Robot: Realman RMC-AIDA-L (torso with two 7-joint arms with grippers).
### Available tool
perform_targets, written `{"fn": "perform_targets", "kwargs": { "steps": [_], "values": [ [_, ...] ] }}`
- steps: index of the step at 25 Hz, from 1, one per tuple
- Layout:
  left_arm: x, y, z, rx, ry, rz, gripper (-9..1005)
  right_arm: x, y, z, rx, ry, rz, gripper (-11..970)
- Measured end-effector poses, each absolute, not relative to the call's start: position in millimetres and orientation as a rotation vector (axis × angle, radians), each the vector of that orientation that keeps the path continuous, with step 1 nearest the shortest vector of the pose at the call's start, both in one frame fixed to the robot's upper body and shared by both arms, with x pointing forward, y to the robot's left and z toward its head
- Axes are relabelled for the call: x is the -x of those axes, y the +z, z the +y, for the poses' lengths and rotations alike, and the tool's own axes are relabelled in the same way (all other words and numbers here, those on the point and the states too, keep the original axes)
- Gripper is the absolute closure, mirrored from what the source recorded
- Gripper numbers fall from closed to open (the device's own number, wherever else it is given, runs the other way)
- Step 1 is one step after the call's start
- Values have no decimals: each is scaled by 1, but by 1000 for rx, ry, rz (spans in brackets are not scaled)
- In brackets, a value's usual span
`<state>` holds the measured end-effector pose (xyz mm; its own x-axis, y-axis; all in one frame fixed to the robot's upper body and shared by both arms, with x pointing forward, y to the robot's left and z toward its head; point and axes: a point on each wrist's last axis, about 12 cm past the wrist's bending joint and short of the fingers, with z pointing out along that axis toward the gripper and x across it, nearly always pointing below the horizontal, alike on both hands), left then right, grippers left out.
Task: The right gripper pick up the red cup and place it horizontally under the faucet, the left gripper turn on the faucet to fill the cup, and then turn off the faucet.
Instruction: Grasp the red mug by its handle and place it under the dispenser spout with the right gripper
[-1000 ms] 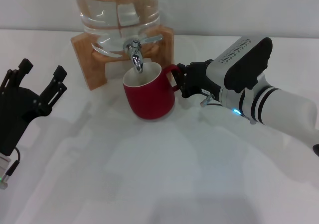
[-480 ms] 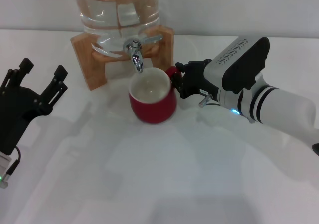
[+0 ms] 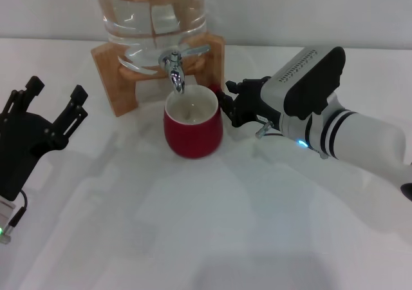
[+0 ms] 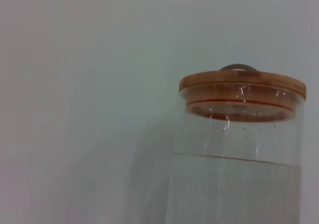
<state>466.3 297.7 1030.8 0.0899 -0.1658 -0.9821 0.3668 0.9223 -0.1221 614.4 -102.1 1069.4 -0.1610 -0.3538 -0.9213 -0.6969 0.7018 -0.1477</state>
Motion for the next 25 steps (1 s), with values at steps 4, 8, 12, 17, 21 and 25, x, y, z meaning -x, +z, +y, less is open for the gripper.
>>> {"fn": "perform_targets", "kwargs": {
  "steps": [4,8,12,17,21,25],
  "values": [
    [-466,1031,298,-169,-399,1427,136,-616,1070,-102,835,369,1782,726],
    [-466,1031,298,-170,-400,1427,136,-616,1070,-102,833,369,1783,726],
    [-466,1031,298,-170,-400,1427,136,-616,1070,-101,833,370,1783,725],
    [-466,1031,298,-171,-401,1426,136,-616,1070,-101,836,371,1782,725],
    [-466,1031,297,-171,-401,1425,136,-615,1070,-100,841,372,1781,725],
    [-467,1031,297,-172,-402,1423,136,-614,1070,-99,844,375,1781,725]
  ]
}}
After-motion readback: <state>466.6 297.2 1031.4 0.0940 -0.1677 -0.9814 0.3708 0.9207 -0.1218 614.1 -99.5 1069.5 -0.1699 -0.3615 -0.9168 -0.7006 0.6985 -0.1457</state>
